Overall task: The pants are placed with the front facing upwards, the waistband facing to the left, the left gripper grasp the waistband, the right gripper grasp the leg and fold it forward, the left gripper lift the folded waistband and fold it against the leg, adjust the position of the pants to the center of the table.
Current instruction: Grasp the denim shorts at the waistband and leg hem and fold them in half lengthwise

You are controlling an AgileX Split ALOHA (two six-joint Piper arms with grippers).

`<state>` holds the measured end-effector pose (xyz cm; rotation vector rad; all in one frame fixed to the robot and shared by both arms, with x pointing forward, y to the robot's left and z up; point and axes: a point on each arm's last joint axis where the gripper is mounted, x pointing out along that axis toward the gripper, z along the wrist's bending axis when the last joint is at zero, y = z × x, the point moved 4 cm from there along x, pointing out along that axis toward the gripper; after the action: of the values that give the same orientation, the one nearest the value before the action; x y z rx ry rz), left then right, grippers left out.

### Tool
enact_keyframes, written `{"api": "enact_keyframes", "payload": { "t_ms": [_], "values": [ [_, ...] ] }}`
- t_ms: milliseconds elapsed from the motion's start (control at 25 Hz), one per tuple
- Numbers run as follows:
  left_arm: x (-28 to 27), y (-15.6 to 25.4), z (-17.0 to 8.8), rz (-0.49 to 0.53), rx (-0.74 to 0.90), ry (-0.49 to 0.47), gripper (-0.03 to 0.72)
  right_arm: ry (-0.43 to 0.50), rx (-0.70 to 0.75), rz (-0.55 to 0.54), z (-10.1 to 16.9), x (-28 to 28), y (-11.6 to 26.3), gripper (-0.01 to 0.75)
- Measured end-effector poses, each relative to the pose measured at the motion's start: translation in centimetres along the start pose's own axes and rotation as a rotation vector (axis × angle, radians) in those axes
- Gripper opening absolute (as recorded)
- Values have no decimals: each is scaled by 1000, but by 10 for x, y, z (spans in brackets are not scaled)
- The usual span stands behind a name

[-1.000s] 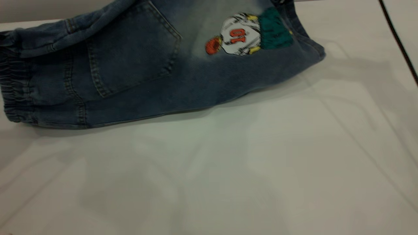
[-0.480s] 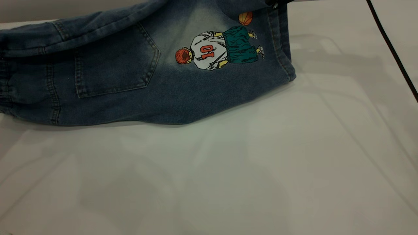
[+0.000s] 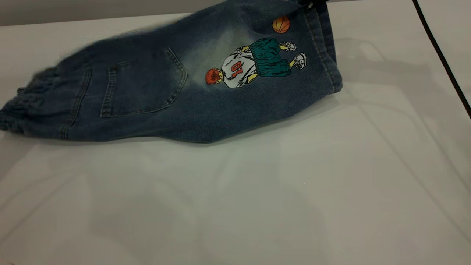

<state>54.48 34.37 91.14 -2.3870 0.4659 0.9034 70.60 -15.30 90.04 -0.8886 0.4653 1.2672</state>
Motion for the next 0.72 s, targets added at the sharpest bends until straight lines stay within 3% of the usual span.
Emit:
{"api": "enact_keyframes", "payload": {
  "t_ms": [200, 320, 560, 720],
  "values": [
    [0, 0, 0, 0, 51, -1, 489, -2, -7, 5, 0, 0, 1, 63],
    [0, 2, 1, 14, 75, -9, 489, 1, -34, -3, 0, 0, 0, 116],
    [-4, 6, 22, 74, 119, -76, 489, -14, -72, -39, 4, -3, -5, 385],
    [-16, 0, 46, 138, 48, -115, 489, -95, -90, -26, 14, -3, -3, 510]
  ]
}}
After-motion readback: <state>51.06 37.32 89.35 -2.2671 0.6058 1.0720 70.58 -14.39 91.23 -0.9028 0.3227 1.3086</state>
